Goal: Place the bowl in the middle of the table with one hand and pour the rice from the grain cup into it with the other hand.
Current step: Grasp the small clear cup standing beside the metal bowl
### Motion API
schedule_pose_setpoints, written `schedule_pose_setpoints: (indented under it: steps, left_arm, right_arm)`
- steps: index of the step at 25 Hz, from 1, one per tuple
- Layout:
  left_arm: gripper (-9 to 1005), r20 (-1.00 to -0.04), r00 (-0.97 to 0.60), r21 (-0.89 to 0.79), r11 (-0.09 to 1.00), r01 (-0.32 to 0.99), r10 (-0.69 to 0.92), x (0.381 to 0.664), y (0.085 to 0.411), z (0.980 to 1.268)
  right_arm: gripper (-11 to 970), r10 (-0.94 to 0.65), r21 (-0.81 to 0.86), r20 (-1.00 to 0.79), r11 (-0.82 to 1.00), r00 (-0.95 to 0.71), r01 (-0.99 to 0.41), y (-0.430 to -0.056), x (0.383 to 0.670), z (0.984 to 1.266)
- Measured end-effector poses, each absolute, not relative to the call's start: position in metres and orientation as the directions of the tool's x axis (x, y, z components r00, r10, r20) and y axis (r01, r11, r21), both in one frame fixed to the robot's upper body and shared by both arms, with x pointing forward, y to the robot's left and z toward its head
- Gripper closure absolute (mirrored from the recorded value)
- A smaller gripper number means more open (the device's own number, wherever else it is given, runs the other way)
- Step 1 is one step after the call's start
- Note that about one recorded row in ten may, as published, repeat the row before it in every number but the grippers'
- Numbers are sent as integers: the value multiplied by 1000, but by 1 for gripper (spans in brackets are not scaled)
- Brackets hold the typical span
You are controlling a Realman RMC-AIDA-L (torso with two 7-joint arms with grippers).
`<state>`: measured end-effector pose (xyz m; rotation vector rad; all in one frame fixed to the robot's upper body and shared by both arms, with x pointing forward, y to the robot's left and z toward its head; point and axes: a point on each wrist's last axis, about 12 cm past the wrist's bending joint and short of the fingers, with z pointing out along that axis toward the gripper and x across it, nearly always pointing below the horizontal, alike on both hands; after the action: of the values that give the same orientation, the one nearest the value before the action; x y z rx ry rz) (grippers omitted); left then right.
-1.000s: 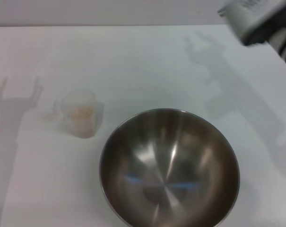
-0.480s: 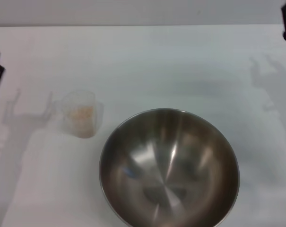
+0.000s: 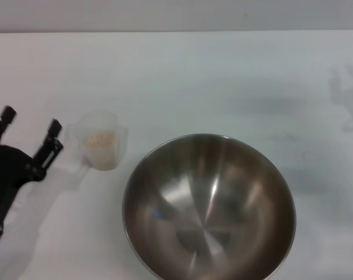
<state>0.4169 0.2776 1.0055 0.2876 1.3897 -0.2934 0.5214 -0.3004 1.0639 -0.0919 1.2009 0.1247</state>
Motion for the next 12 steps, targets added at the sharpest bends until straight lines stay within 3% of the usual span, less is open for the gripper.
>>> schedule_pose_setpoints:
  steps: [12]
  left_arm:
    - [213, -1000, 7, 24, 925, 379, 23, 424, 273, 988]
  right_arm:
    - [601, 45, -1, -928, 992, 370, -123, -306, 522, 1066]
